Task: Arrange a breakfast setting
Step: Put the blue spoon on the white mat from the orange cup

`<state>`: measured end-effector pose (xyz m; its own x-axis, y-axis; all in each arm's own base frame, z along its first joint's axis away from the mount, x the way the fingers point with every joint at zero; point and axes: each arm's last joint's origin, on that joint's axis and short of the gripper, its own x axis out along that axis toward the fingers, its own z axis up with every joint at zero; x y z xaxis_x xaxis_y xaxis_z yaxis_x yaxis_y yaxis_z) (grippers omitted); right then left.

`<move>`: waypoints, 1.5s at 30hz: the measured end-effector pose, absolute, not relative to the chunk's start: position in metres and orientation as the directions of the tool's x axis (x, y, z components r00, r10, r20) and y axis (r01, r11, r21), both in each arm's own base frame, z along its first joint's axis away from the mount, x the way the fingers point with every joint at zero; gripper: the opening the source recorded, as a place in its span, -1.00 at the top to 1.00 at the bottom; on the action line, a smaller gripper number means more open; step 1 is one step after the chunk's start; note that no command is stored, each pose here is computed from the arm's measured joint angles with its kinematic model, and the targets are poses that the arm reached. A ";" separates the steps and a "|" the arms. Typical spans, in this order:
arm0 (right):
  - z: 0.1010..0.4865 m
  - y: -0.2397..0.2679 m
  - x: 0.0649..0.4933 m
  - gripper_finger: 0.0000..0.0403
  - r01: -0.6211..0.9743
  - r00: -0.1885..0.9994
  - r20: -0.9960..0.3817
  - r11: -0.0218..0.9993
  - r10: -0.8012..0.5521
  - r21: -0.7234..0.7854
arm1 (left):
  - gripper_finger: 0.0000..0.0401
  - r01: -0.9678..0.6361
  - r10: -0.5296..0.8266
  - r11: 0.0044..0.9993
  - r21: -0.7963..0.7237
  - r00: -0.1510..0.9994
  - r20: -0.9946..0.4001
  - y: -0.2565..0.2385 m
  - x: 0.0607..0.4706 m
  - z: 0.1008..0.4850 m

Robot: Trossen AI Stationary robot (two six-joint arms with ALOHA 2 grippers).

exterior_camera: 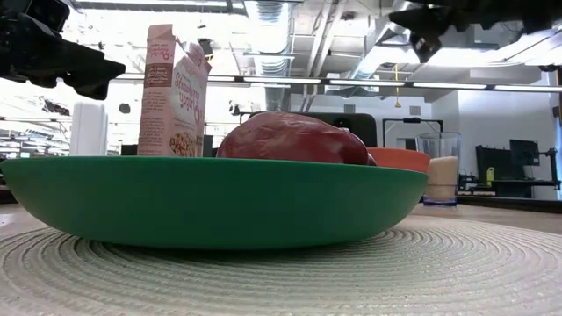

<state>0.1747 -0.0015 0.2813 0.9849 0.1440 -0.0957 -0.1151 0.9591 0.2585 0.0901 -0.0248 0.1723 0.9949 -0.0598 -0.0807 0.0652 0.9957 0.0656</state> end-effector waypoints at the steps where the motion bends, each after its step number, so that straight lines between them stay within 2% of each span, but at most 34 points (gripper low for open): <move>1: 0.279 -0.001 0.171 0.13 -0.115 0.986 -0.089 0.959 0.142 0.259 | 0.15 0.065 -0.060 0.996 0.066 0.995 -0.081 -0.025 0.090 0.172; 13: 0.249 -0.001 0.132 0.13 -0.094 0.995 -0.013 0.963 0.101 0.253 | 0.15 0.065 -0.060 0.996 0.066 0.995 -0.081 -0.025 0.090 0.172; 27: 0.212 0.000 0.108 0.13 -0.102 0.994 0.053 0.958 0.091 0.269 | 0.15 0.065 -0.060 0.996 0.066 0.995 -0.081 -0.025 0.090 0.172; 41: 0.169 0.000 0.103 0.13 -0.090 0.996 0.014 0.957 0.090 0.277 | 0.15 0.065 -0.060 0.996 0.065 0.995 -0.081 -0.025 0.090 0.172; 45: 0.167 0.000 0.103 0.13 -0.086 0.996 -0.001 0.957 0.090 0.279 | 0.15 0.065 -0.060 0.996 0.065 0.995 -0.081 -0.025 0.090 0.172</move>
